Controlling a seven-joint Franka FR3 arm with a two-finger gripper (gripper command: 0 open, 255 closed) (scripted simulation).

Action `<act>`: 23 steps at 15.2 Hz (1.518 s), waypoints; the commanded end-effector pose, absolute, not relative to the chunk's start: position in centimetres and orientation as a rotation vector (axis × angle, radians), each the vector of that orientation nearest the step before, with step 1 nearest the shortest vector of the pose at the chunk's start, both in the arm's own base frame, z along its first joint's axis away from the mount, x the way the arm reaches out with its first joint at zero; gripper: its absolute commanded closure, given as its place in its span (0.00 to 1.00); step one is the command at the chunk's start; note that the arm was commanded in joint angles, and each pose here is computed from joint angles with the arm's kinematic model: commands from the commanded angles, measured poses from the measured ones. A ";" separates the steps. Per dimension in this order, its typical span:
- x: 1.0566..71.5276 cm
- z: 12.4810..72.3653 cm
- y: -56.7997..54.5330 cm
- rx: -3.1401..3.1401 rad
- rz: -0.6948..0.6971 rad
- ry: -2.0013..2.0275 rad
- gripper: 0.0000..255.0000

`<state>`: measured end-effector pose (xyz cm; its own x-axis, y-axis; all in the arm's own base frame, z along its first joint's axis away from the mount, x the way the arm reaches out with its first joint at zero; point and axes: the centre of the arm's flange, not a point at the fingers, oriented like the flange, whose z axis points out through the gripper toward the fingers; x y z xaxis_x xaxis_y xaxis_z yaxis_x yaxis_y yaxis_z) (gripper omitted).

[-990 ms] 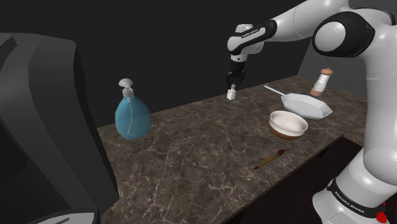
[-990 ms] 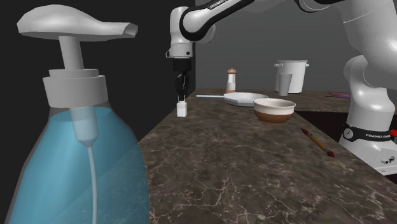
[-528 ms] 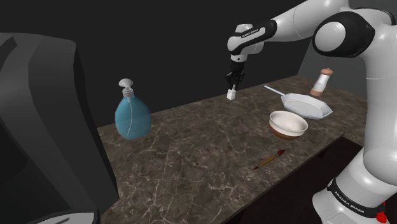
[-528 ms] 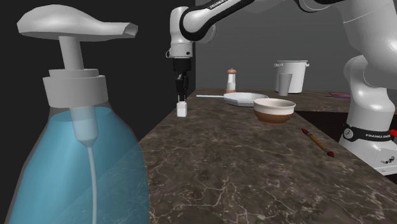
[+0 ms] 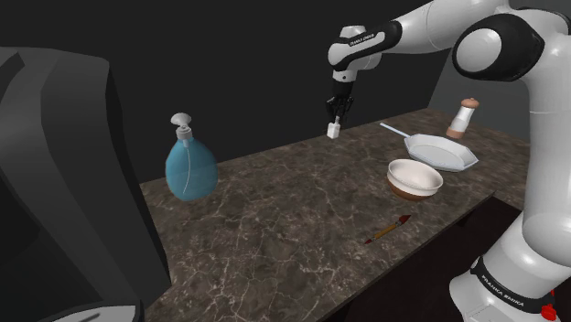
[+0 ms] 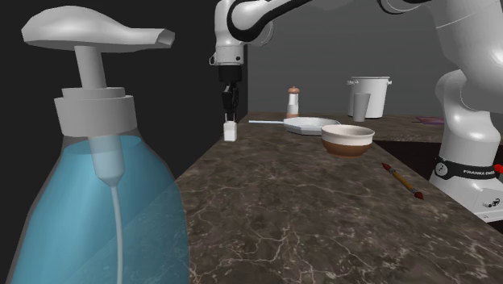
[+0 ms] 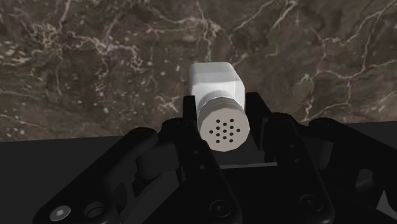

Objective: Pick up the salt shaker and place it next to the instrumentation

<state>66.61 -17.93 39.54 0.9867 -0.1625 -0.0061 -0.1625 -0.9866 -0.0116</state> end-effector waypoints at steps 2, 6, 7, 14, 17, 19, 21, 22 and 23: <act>66.5 41.1 -18.0 -3.119 0.009 0.255 1.00; 66.5 43.3 -18.0 -3.119 0.009 0.255 1.00; 66.5 43.8 -18.0 -3.119 0.009 0.255 1.00; 66.5 47.5 -18.0 -3.119 0.009 0.255 1.00; 66.5 49.1 -18.0 -3.119 0.009 0.255 1.00; 66.5 50.1 -18.0 -3.119 0.009 0.255 1.00; 66.5 51.2 -18.0 -3.119 0.009 0.255 1.00; 66.5 51.7 -18.0 -3.119 0.009 0.255 1.00; 66.5 52.2 -18.0 -3.119 0.009 0.255 1.00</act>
